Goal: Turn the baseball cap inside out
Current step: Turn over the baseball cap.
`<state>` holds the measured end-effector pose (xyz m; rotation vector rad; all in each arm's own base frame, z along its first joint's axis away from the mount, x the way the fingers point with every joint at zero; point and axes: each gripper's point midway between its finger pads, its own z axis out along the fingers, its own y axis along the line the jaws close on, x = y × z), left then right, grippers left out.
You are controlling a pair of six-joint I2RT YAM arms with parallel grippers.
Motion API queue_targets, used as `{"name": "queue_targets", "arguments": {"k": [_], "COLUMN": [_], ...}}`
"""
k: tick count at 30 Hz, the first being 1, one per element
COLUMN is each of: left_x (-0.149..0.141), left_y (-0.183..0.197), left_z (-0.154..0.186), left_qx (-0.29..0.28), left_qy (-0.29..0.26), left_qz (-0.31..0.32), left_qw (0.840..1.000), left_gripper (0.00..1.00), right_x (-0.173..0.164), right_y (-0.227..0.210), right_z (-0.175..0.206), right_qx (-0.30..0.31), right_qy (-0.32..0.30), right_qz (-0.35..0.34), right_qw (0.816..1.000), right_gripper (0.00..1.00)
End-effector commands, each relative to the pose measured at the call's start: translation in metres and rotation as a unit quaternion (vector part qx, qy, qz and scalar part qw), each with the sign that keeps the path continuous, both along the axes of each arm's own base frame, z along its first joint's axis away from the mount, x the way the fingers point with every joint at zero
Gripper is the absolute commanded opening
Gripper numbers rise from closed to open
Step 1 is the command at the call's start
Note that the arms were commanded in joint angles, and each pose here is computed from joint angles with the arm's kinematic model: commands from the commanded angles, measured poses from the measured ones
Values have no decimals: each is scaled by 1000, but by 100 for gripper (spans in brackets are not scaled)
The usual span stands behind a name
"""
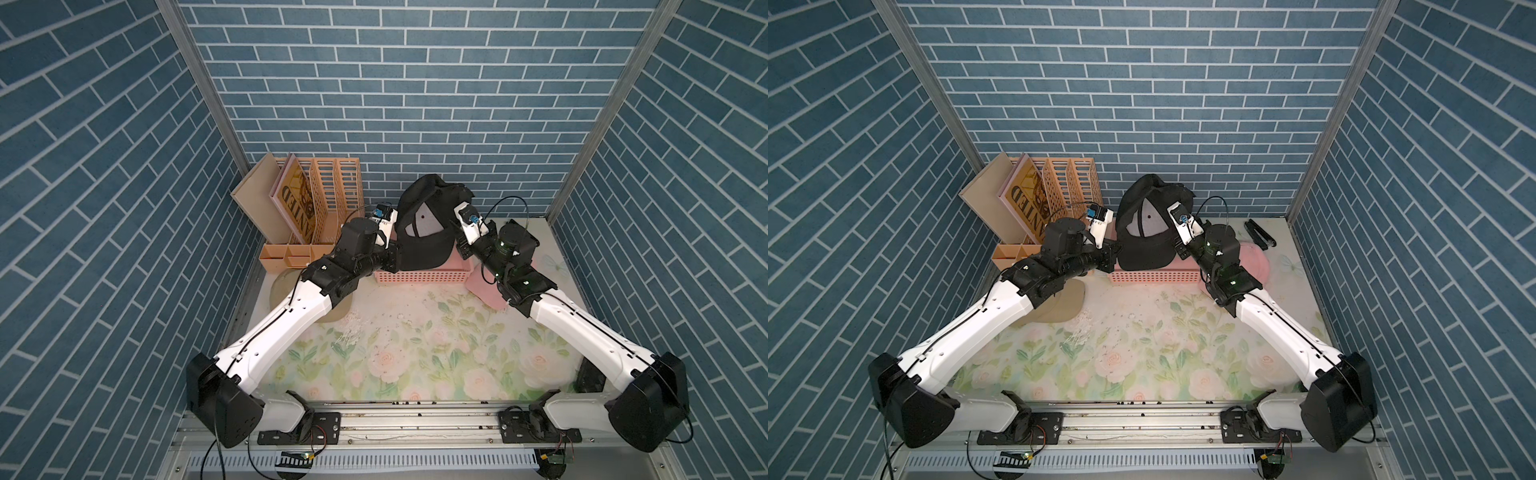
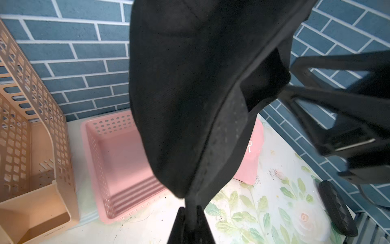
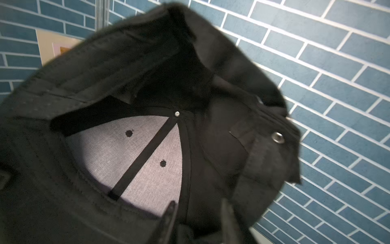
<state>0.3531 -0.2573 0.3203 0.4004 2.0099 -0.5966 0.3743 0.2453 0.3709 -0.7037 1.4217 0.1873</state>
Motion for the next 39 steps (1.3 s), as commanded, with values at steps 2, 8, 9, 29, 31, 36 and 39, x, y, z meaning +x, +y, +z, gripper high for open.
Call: {"name": "queue_targets", "arguments": {"k": [2, 8, 9, 29, 31, 36, 39], "left_x": [3, -5, -8, -26, -21, -19, -22], "left_y": [-6, -30, -35, -36, -32, -26, -26], "left_z": [9, 0, 0, -17, -6, 16, 20], "left_qx": [-3, 12, 13, -4, -8, -20, -25], "left_qy": [-34, -36, -36, -31, -39, -56, -59], "left_qz": [7, -7, -13, 13, 18, 27, 21], "left_qw": [999, 999, 999, 999, 999, 998, 998], "left_gripper": [0, 0, 0, 0, 0, 0, 0], "right_x": [-19, -13, -8, 35, 27, 20, 24], "right_y": [24, 65, 73, 91, 88, 69, 51], "right_z": [10, 13, 15, 60, 46, 13, 6], "right_qx": [110, 180, 189, 288, 263, 185, 180], "right_qy": [35, 39, 40, 66, 87, 141, 144], "right_qz": [90, 142, 146, 149, 146, 89, 55], "right_qw": [989, 973, 970, 944, 950, 968, 972], "right_gripper": [7, 6, 6, 57, 59, 60, 53]}}
